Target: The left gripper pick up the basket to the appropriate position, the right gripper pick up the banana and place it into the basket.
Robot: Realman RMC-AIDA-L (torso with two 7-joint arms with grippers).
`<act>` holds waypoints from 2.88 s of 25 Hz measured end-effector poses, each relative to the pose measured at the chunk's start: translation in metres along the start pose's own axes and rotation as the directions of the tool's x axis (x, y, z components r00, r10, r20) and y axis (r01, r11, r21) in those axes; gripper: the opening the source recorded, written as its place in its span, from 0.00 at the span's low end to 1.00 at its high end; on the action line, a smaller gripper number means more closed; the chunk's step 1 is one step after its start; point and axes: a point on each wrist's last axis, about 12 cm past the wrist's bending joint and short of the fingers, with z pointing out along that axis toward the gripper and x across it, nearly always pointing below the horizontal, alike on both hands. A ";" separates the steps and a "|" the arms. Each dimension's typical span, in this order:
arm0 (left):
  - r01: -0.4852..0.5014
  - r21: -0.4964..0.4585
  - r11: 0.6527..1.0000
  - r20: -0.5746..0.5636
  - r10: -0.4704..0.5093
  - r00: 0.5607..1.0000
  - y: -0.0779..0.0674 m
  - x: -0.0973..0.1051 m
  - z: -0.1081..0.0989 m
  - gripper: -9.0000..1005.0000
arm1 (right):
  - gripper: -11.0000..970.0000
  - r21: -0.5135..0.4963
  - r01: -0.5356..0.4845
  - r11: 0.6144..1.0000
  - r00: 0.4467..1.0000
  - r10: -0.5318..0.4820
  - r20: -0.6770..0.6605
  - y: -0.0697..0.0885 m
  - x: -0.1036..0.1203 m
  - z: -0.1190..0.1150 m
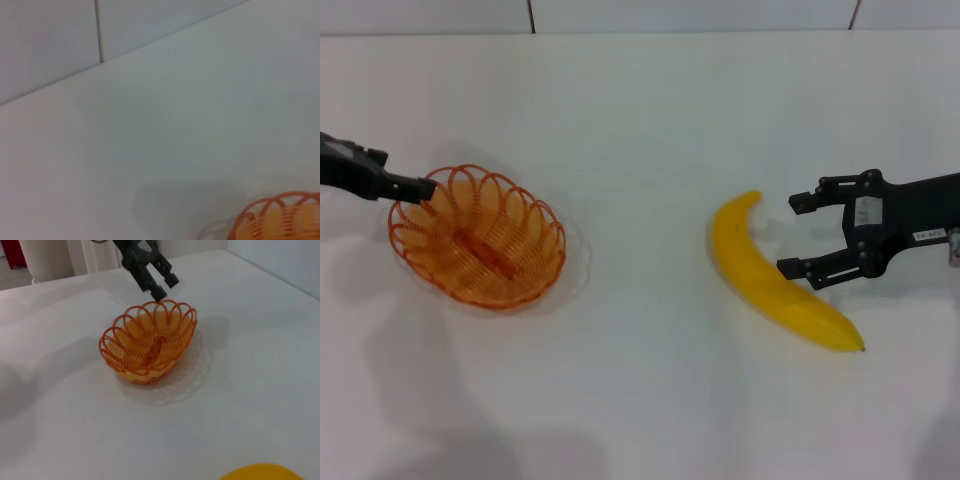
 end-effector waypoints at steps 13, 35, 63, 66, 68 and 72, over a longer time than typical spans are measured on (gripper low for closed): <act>-0.038 -0.008 0.999 -0.070 0.037 0.997 -0.002 0.000 0.030 0.85 | 0.93 0.002 0.001 1.000 1.000 -0.001 -0.002 -0.001 0.000 0.000; -0.090 0.007 0.996 -0.061 0.091 0.994 -0.008 0.001 0.037 0.54 | 0.93 0.003 -0.009 1.000 1.000 0.009 0.001 -0.001 0.001 0.000; -0.056 0.185 0.981 0.097 0.038 0.995 -0.037 -0.016 0.037 0.07 | 0.93 -0.004 -0.014 1.000 1.000 0.014 -0.002 0.000 0.003 0.002; -0.011 0.204 0.979 0.148 -0.019 0.989 -0.037 -0.015 0.035 0.07 | 0.93 -0.006 -0.012 1.000 1.000 0.012 -0.004 0.000 0.002 0.002; 0.025 0.208 0.978 0.175 -0.063 0.983 -0.035 -0.014 0.033 0.07 | 0.93 -0.008 -0.007 1.000 1.000 0.007 -0.003 -0.001 0.000 0.003; 0.121 0.211 0.970 0.215 -0.167 0.962 -0.030 -0.007 0.032 0.07 | 0.93 -0.011 0.002 1.000 1.000 -0.002 -0.008 -0.003 -0.003 0.004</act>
